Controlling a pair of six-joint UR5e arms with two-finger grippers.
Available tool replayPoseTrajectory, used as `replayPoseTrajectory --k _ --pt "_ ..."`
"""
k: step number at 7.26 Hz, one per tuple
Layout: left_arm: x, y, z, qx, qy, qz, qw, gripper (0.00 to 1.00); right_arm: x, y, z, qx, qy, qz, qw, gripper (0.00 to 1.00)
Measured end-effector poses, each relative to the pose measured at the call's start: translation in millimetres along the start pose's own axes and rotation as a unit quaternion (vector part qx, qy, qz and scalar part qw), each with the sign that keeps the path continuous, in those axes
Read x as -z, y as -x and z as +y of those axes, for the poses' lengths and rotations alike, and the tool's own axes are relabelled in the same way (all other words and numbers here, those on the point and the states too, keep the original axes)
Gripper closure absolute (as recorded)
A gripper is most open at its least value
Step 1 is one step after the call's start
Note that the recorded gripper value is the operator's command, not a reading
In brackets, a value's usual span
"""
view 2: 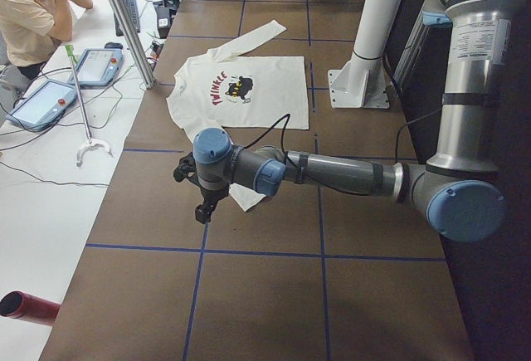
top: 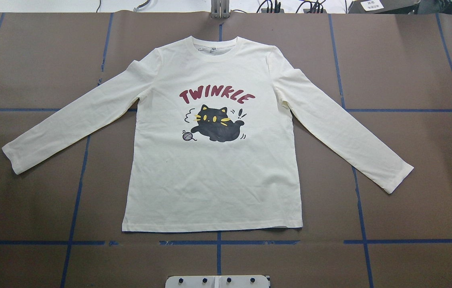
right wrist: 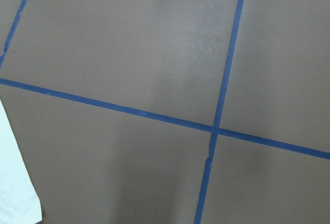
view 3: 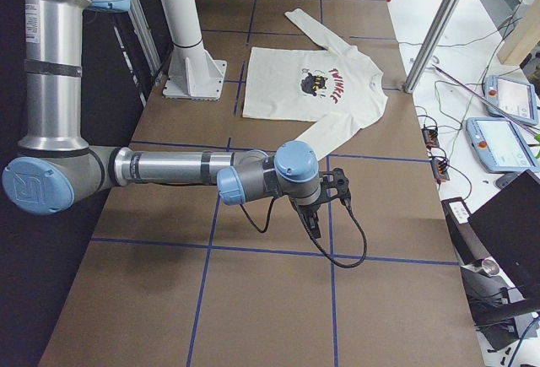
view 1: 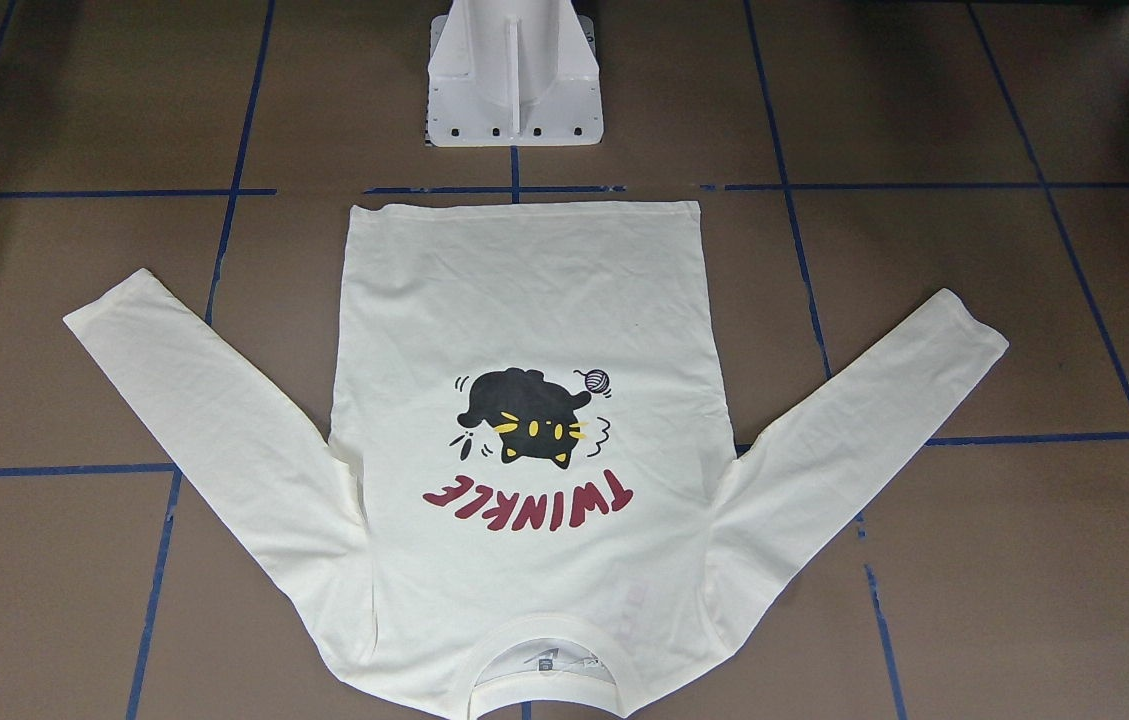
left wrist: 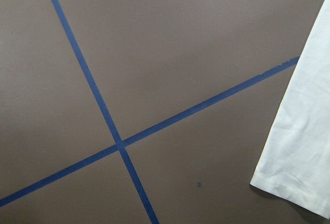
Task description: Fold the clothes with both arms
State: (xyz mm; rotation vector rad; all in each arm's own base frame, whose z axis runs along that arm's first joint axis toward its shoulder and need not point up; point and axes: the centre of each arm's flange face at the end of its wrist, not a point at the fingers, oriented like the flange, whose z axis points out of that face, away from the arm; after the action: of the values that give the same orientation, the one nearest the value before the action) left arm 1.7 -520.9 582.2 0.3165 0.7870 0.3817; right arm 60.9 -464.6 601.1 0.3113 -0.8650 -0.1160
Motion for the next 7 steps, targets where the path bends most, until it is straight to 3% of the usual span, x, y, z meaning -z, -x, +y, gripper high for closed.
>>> replayPoseTrajectory --k 2,4,5,7 --pt "0 0 0 0.0 -0.001 0.0 1.0 0.0 -20 33 11 -0.03 -0.022 -0.032 0.9988 0.0" --pt "0 0 0 -0.001 -0.001 0.0 1.0 0.0 -62 78 45 -0.074 -0.027 -0.055 0.9954 0.1" --pt "0 0 1 0.0 0.0 0.0 1.0 0.0 -84 96 63 -0.099 -0.024 -0.054 0.9934 0.18" --pt "-1 0 3 0.0 0.001 0.0 1.0 0.0 -131 139 87 -0.152 -0.015 -0.032 0.9877 0.26"
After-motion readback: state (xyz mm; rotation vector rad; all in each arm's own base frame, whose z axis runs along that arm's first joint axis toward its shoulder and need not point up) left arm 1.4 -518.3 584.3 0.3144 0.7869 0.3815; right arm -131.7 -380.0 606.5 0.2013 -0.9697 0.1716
